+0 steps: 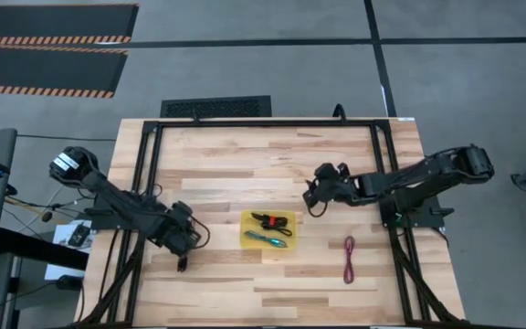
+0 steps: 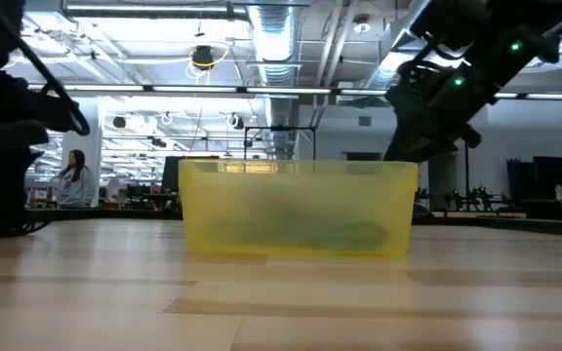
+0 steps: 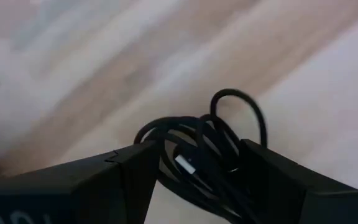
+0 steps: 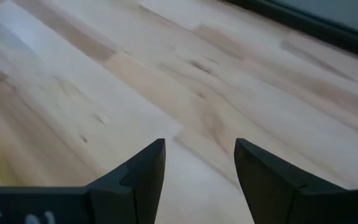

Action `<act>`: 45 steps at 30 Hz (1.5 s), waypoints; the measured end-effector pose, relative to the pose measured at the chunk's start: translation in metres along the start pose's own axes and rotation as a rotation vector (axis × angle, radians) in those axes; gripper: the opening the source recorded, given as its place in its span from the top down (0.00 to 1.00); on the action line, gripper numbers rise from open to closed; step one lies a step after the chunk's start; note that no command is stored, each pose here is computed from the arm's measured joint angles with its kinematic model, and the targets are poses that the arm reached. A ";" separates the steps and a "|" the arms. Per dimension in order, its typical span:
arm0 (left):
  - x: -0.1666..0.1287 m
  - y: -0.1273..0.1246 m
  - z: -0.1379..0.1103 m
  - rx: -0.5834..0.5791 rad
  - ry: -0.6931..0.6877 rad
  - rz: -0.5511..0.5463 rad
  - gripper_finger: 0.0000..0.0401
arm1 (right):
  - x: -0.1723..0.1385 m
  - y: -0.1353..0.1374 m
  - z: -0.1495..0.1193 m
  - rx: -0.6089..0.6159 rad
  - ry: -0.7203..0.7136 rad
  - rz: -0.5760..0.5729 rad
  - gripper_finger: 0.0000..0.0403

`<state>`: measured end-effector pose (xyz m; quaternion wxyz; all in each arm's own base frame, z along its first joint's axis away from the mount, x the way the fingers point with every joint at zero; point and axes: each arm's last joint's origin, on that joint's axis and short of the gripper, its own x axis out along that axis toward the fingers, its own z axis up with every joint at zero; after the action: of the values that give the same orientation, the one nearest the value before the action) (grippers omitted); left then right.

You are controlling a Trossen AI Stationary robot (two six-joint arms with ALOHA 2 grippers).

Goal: Pick and place USB-C Cables
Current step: Put the black charger cable into the yellow bin

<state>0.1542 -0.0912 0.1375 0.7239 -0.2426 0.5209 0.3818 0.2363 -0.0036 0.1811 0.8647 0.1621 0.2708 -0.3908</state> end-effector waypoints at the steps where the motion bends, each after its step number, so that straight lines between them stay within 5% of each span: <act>1: 0.002 -0.001 -0.002 0.005 0.003 -0.009 0.48 | 0.002 0.000 0.002 -0.003 -0.004 0.009 0.46; 11: 0.013 -0.001 -0.008 0.079 -0.027 0.011 0.54 | 0.005 0.000 0.008 -0.012 -0.003 0.056 0.46; 23: 0.015 -0.011 0.004 0.258 -0.118 -0.051 0.97 | 0.018 0.017 -0.005 -0.016 -0.056 0.037 0.46; 38: -0.042 -0.044 0.046 0.538 -0.330 -0.081 0.98 | 0.038 0.036 -0.023 -0.040 0.014 0.096 0.46; 45: -0.065 -0.085 0.060 0.720 -0.609 -0.388 0.96 | 0.037 0.036 -0.024 -0.070 0.014 0.087 0.46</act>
<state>0.2457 -0.1158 0.2151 0.9382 0.0523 0.3300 0.0900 0.2758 0.0091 0.1425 0.8841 0.1462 0.2831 -0.3418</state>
